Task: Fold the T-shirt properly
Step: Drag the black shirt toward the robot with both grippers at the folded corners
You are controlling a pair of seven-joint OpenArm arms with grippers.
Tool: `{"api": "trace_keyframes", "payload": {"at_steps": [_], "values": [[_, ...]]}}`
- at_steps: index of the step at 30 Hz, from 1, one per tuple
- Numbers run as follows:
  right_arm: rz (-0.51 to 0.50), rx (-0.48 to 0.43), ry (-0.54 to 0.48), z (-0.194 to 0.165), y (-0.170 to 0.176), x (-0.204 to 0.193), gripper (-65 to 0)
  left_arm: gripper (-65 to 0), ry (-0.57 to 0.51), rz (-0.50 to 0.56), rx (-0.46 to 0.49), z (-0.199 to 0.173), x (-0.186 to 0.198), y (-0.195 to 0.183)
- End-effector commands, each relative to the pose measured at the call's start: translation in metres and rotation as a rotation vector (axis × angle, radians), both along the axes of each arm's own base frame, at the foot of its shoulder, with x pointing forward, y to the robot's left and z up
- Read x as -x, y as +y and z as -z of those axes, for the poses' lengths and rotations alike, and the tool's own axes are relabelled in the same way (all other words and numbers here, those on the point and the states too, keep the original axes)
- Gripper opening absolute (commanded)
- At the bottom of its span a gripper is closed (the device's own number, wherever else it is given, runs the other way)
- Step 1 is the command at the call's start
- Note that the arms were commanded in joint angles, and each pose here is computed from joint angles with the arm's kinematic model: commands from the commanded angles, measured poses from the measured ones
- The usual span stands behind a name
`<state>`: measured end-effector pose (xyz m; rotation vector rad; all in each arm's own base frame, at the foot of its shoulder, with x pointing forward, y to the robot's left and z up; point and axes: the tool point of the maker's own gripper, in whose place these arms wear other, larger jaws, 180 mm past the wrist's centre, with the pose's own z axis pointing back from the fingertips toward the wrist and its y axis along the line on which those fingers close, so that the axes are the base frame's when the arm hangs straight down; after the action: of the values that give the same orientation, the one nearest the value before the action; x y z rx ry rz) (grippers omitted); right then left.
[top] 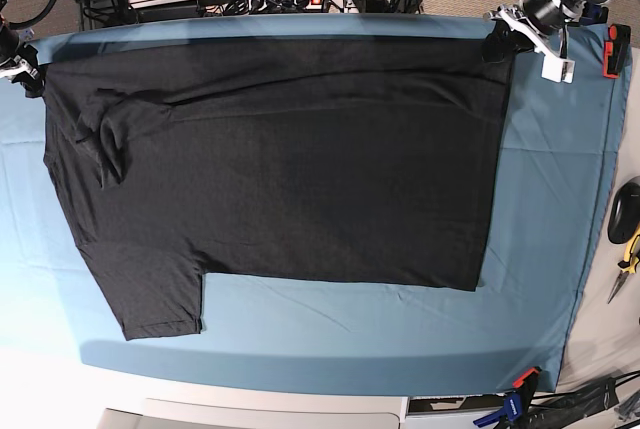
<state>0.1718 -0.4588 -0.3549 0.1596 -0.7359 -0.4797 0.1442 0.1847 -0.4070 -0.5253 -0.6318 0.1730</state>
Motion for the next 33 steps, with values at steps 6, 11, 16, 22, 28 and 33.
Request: {"api": "trace_keyframes", "payload": {"at_steps": [6,11,16,22,28,33], "values": [[-0.013,0.052,-0.035,-0.020,-0.012,-0.008,-65.0,-65.0,0.033,0.011,-0.021,0.003,0.010,0.003],[-0.013,0.052,-0.037,-0.020,-0.012,-0.008,-65.0,-65.0,0.042,0.011,-0.020,0.004,0.014,0.003],[-0.018,0.046,-0.020,-0.018,-0.010,-0.006,-65.0,-65.0,0.053,0.018,-0.020,0.003,0.021,0.001],[-0.021,0.043,-0.004,-0.016,-0.010,-0.002,-65.0,-65.0,0.029,0.031,-0.016,-0.006,0.021,-0.007],[-0.022,0.047,0.003,-0.014,-0.010,0.002,-65.0,-65.0,0.022,0.034,-0.029,-0.006,0.020,-0.006],[-0.018,0.053,-0.011,-0.016,-0.011,0.000,-65.0,-65.0,0.022,0.033,-0.029,-0.006,0.019,-0.006]]}}
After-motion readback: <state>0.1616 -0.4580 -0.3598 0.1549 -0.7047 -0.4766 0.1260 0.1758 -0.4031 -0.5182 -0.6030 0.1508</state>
